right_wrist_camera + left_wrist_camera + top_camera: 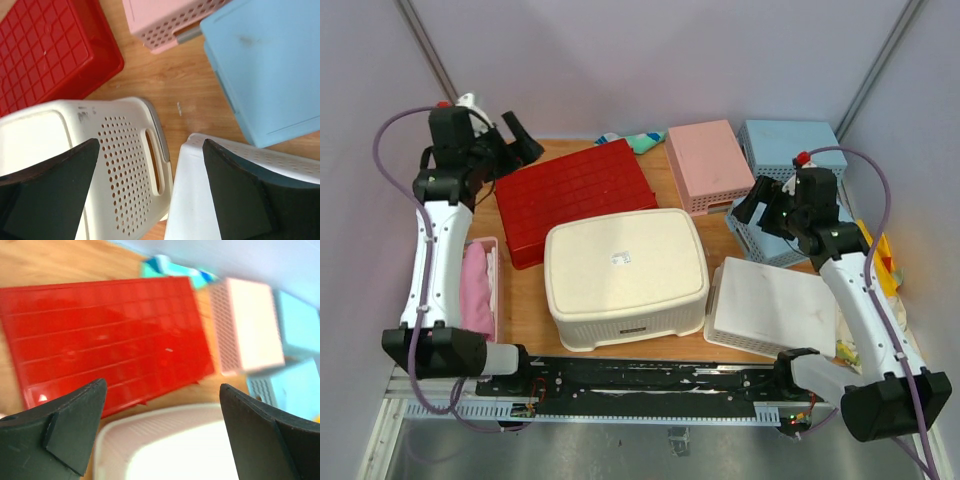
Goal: Turn the large container upside down
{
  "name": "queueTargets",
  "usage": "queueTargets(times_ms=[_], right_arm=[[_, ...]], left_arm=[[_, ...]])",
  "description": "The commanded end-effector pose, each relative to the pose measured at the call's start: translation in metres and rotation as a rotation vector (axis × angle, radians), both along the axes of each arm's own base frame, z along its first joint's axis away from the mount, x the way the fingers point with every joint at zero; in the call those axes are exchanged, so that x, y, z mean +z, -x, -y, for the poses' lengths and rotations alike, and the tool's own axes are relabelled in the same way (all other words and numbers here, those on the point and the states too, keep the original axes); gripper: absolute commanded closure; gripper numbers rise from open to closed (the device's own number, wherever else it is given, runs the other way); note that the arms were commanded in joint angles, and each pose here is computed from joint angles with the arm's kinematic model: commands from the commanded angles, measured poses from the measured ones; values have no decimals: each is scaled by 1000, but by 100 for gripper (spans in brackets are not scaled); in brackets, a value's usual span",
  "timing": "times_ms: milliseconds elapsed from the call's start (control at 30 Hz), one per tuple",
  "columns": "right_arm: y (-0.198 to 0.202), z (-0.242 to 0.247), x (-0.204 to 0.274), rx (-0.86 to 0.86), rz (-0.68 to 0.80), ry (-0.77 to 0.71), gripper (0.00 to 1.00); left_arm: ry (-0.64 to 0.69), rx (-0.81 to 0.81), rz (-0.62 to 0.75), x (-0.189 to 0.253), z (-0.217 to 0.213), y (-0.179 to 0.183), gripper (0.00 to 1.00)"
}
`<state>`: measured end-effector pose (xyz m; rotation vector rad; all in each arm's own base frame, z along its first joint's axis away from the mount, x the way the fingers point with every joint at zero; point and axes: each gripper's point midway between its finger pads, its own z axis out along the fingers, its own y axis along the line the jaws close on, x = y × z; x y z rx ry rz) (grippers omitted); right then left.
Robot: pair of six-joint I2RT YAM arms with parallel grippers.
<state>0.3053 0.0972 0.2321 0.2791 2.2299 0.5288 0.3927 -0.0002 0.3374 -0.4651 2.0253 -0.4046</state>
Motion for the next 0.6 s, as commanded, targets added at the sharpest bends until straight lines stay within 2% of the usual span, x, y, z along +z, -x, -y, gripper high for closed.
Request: queueTargets(times_ms=[0, 133, 267, 367, 567], right_arm=[[-6, 43, 60, -165, 181, 123, 13], [-4, 67, 113, -250, 375, 202, 12], [3, 98, 157, -380, 504, 297, 11], [8, 113, 169, -435, 520, 360, 11], [17, 130, 162, -488, 498, 446, 11]], left_arm=[[-126, -166, 215, 47, 66, 23, 1], [-138, -339, 230, 25, 112, 48, 1], [-120, -404, 300, 1, 121, 75, 1], [-118, -397, 380, -1, 116, 95, 1], [-142, -324, 480, 9, 99, 118, 1]])
